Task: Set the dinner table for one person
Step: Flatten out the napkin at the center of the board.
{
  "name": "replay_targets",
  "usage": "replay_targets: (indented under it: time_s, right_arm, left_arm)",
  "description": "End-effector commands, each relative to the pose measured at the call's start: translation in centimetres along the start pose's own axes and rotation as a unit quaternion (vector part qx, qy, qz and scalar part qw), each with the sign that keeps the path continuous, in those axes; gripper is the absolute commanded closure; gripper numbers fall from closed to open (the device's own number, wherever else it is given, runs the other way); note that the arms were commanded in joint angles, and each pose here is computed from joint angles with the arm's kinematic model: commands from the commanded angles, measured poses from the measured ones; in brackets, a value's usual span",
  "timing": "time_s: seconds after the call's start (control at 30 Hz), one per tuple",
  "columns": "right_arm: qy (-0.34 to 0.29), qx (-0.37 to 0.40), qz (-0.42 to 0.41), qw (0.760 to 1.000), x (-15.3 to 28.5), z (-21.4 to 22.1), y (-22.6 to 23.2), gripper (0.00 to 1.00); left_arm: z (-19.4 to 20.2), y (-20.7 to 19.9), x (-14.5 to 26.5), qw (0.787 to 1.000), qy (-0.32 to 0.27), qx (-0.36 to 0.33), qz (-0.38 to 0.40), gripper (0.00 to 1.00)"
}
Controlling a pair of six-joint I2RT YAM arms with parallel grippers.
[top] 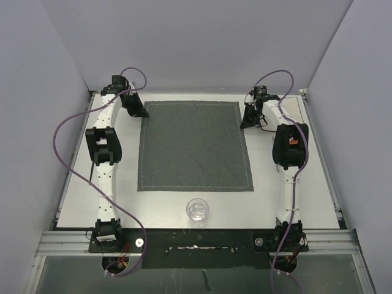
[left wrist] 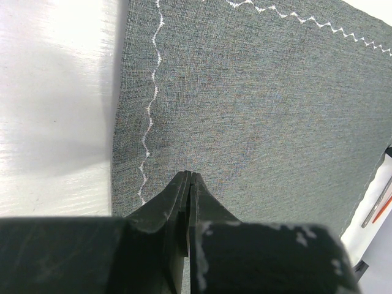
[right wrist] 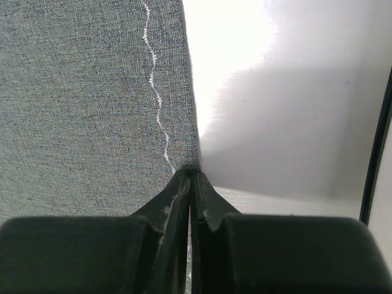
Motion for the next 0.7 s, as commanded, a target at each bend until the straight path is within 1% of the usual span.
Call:
replay_targets:
  time_s: [0.0,0.43,0.53,0.67]
  right_arm:
    - [0.018,-0.008,0.03,0.999,0.5,1.2,-1.5,1.0]
    - [0.022,-0.021,0.037,0.999,1.0,2.0,-2.4,1.0]
    - [0.017,-0.018,0.03,0.999,1.2,1.7,-2.2,1.0]
    - [-0.005,-0.007,0.004,1.0,1.7,0.1,-1.5,1.0]
  left_arm:
    - [-0.7,0.3,0.3,1.0,-0.01,-0.01,0.001,1.0]
    - [-0.6,0.2,0.7,1.0,-0.01,-0.01,0.001,1.0]
    - [-0.5,0.1,0.8,1.0,-0.009,-0.01,0.001,1.0]
    - [-0.5,-0.1,1.0,1.0,-0.011,-0.011,0.003,1.0]
Point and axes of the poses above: each gripper's point midway between its finger pads, its own x axis back along the fingers, its own y axis along the line the jaws close on, z = x × y, the point moved 4 cm from there along x, back along the fingers, and after that the axes turned 15 degrees about x, right-handed, at the moved point
